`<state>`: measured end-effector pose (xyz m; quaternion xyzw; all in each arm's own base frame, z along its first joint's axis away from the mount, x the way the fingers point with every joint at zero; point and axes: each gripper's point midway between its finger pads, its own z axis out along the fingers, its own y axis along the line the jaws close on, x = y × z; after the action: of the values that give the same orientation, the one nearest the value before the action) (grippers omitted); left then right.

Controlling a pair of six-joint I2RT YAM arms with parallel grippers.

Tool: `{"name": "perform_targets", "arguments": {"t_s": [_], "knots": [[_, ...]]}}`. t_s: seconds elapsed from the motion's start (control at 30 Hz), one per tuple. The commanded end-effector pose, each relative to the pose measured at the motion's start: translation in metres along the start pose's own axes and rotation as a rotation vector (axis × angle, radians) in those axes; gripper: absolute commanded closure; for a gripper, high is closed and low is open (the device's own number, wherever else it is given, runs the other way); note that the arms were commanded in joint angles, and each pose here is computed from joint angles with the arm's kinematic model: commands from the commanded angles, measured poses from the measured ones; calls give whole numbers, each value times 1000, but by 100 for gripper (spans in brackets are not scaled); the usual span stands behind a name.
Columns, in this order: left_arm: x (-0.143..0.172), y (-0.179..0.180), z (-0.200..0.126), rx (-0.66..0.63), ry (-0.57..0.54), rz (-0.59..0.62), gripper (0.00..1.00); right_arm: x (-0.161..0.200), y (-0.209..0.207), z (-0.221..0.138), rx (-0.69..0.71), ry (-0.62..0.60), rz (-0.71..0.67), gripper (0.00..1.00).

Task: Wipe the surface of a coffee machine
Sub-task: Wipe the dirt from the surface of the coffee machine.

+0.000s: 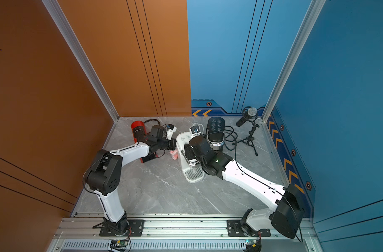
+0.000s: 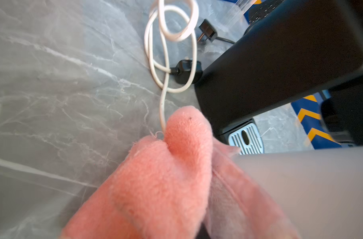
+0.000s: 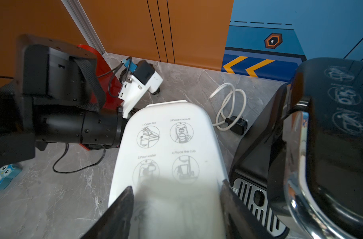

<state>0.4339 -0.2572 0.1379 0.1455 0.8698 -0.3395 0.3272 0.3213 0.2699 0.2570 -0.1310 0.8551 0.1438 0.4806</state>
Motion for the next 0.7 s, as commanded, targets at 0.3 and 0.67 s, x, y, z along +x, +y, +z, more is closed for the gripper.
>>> {"name": "perform_targets", "arguments": {"t_s": [0.3, 0.67], "knots": [[-67, -100, -79, 234, -127, 136, 100, 63, -37, -26, 56, 240, -5, 31], [-40, -57, -79, -12, -137, 98, 100, 69, -54, -36, 102, 240, -6, 31]]}}
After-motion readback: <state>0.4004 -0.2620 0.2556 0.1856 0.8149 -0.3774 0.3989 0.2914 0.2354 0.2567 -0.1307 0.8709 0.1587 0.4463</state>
